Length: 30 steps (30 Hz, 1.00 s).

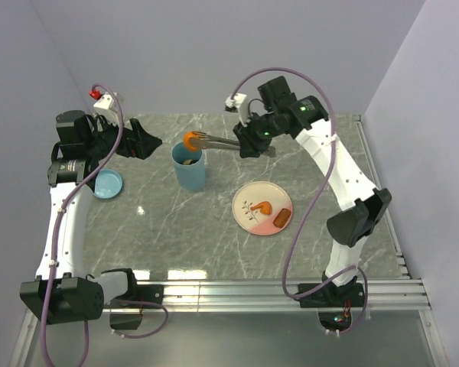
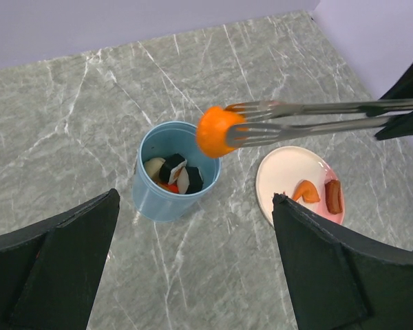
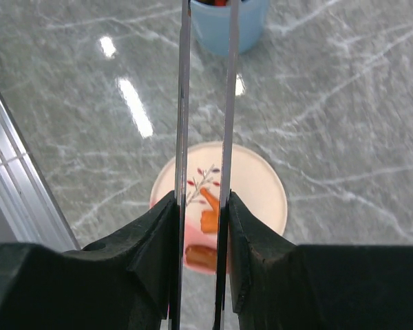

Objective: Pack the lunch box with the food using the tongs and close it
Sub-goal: Place the food into the lunch box

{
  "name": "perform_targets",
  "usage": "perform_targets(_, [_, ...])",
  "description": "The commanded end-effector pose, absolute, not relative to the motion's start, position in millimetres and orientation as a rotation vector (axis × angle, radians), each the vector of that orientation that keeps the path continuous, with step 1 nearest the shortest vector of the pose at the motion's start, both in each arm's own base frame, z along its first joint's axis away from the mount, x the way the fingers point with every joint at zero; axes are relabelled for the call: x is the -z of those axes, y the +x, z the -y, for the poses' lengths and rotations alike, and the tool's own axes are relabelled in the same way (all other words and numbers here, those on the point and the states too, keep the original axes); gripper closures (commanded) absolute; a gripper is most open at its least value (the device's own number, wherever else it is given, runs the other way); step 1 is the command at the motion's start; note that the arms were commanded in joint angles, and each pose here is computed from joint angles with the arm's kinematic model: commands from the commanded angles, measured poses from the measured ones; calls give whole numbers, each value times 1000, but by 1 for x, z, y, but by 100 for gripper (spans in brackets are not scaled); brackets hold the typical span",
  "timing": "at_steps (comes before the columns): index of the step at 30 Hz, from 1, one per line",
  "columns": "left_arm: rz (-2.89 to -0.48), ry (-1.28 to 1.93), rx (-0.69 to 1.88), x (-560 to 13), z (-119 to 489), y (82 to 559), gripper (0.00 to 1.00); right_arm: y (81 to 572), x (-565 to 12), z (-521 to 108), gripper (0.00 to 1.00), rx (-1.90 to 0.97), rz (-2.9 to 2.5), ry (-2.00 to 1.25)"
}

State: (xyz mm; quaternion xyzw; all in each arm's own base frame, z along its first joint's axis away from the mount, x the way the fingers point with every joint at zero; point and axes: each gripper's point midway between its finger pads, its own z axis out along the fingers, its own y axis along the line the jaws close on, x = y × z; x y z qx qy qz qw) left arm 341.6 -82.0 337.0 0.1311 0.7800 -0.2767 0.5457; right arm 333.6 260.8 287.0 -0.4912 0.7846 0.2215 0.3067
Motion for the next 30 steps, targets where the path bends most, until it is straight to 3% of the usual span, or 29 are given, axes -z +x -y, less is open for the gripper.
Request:
perform_targets(1, [-1775, 318, 655, -360, 83, 346, 1, 352, -308, -283, 64, -575, -1993, -1222])
perform_targets(19, [-1792, 313, 641, -355, 81, 345, 1, 345, -263, -303, 45, -617, -2078, -1301])
perform_targets(30, [-1790, 324, 629, -359, 80, 343, 1, 331, -287, -282, 44, -603, -2046, -1297])
